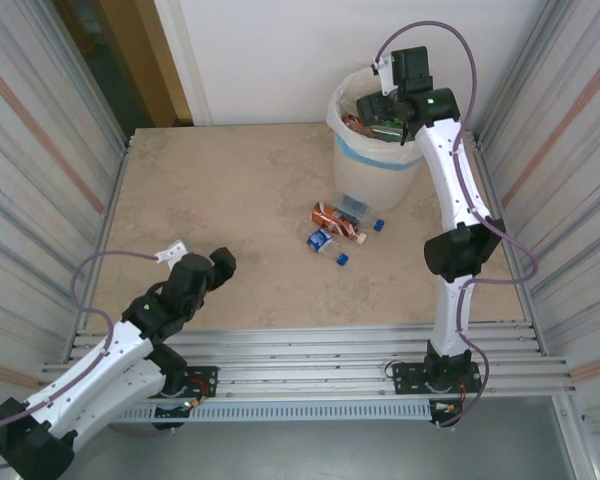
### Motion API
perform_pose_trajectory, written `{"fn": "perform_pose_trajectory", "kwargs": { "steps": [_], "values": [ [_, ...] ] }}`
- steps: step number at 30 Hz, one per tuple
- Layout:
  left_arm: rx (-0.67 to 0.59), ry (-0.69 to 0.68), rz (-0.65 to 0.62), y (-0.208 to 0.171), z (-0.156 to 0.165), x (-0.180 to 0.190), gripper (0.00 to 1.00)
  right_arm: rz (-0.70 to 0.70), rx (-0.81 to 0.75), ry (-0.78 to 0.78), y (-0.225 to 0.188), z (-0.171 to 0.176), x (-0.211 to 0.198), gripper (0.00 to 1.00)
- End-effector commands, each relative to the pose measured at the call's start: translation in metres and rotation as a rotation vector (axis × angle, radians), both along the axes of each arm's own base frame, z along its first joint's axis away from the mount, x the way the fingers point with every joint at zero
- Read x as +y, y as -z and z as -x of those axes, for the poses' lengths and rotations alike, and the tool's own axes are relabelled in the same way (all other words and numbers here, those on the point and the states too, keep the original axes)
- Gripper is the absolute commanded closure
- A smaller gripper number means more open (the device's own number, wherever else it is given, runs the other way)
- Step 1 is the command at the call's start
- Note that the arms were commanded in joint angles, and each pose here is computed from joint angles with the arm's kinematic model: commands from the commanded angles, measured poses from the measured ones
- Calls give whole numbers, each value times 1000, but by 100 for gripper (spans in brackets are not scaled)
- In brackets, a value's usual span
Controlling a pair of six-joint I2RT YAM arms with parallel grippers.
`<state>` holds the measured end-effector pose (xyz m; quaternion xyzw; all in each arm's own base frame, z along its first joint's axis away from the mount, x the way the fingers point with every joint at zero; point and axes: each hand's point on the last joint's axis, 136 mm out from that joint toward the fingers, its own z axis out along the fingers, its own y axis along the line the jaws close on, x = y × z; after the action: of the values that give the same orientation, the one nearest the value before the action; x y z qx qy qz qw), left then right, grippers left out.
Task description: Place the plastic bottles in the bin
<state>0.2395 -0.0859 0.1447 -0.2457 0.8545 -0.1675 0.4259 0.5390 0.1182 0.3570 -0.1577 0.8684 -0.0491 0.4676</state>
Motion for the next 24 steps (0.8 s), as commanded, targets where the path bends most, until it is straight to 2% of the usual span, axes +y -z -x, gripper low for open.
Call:
{"fn": "perform_pose_trajectory", "kwargs": {
  "steps": [1, 11, 15, 24],
  "values": [
    [-8, -8, -8, -1, 1, 4, 1, -77, -34, 3, -33, 32, 10, 2],
    [-27, -18, -29, -2, 2, 10, 1, -109, 8, -29, -11, 100, 63, 2],
    [-35, -26, -44, -2, 2, 13, 1, -131, 84, -62, 23, 130, 83, 2],
    [-61, -30, -51, -7, 2, 16, 1, -116, 269, -74, 103, 180, 101, 2]
  ]
}}
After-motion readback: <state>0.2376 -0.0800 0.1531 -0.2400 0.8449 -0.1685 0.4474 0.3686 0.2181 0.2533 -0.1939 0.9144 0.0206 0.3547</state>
